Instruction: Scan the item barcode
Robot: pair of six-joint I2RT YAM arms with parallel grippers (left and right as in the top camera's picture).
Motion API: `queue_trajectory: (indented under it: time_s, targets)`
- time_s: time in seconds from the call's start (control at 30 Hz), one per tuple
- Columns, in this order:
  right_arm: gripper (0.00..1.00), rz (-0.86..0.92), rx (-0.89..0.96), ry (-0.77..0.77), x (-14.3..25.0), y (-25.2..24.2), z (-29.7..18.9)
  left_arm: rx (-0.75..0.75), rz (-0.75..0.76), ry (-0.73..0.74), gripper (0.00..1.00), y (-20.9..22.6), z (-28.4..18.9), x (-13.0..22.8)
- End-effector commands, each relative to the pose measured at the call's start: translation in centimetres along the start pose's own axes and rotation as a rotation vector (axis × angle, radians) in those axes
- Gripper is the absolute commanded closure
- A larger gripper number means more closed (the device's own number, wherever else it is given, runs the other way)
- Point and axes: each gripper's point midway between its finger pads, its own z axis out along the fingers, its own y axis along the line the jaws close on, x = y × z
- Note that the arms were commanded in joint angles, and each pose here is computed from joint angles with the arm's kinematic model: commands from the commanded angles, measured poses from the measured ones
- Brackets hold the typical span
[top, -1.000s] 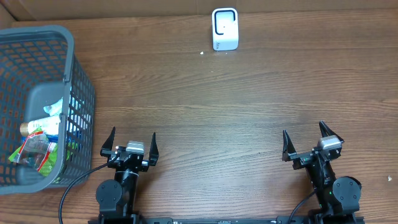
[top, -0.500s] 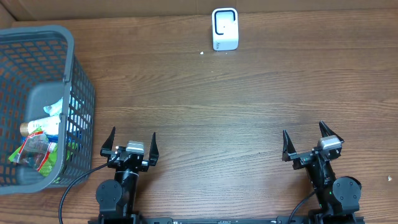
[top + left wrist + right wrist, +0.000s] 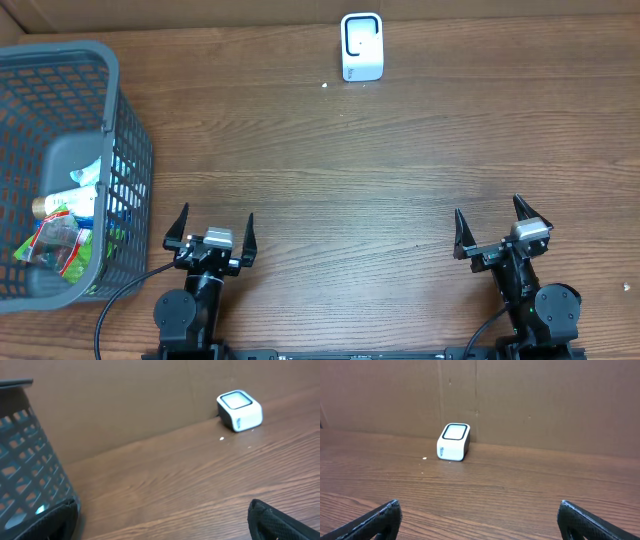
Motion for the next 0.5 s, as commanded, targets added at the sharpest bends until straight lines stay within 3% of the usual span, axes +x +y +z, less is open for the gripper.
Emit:
queue_trajectory:
  time_s: [0.0, 0.47]
  targets:
    - [0.0, -0.002, -0.001, -0.005, 0.2, 0.0, 0.0, 0.046, -0.015, -0.036, 0.0, -0.7, -0.1, -0.9]
    - [0.0, -0.002, -0.001, -0.005, 0.2, 0.0, 0.0, -0.001, -0.144, -0.093, 0.0, 1.3, -1.7, -6.3]
